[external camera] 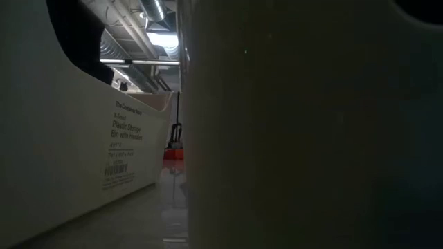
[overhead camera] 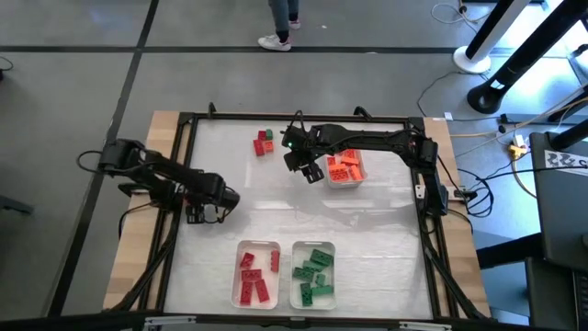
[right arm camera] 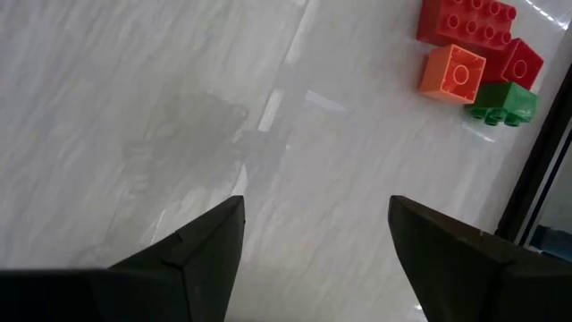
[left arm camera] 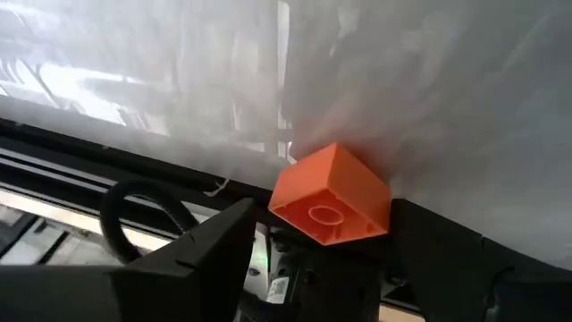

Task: Sort blocks
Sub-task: Put the orange game piece into the right white bin

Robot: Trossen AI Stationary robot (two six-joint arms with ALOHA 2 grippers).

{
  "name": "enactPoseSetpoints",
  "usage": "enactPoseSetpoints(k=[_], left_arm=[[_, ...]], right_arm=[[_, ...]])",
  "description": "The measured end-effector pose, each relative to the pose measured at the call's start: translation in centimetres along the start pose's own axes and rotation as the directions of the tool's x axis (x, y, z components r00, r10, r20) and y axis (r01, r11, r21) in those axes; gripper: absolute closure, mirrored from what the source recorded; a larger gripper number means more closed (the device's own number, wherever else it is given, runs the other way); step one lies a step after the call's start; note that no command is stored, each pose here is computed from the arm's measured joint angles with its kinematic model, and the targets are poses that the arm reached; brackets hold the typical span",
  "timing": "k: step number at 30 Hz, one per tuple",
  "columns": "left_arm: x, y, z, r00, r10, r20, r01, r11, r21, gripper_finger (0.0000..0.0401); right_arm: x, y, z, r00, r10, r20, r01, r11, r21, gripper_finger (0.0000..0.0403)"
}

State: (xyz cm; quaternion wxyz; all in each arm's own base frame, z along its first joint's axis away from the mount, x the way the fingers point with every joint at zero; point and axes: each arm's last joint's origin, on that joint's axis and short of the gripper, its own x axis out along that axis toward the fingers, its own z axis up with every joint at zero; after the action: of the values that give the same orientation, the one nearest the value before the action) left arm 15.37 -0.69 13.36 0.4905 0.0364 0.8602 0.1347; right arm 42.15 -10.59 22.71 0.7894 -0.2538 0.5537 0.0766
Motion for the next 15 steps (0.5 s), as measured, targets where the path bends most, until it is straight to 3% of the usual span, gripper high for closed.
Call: enactPoseSetpoints(k=[15], left_arm=[[1.5,1.4,1.3,0.990,-0.068,-0.126,0.060,0.996,-0.069,0.0154]], right_arm=[[0.0,0.0,0.0,1.000,0.000,0.000,0.000,1.000,0.000,0.0127]])
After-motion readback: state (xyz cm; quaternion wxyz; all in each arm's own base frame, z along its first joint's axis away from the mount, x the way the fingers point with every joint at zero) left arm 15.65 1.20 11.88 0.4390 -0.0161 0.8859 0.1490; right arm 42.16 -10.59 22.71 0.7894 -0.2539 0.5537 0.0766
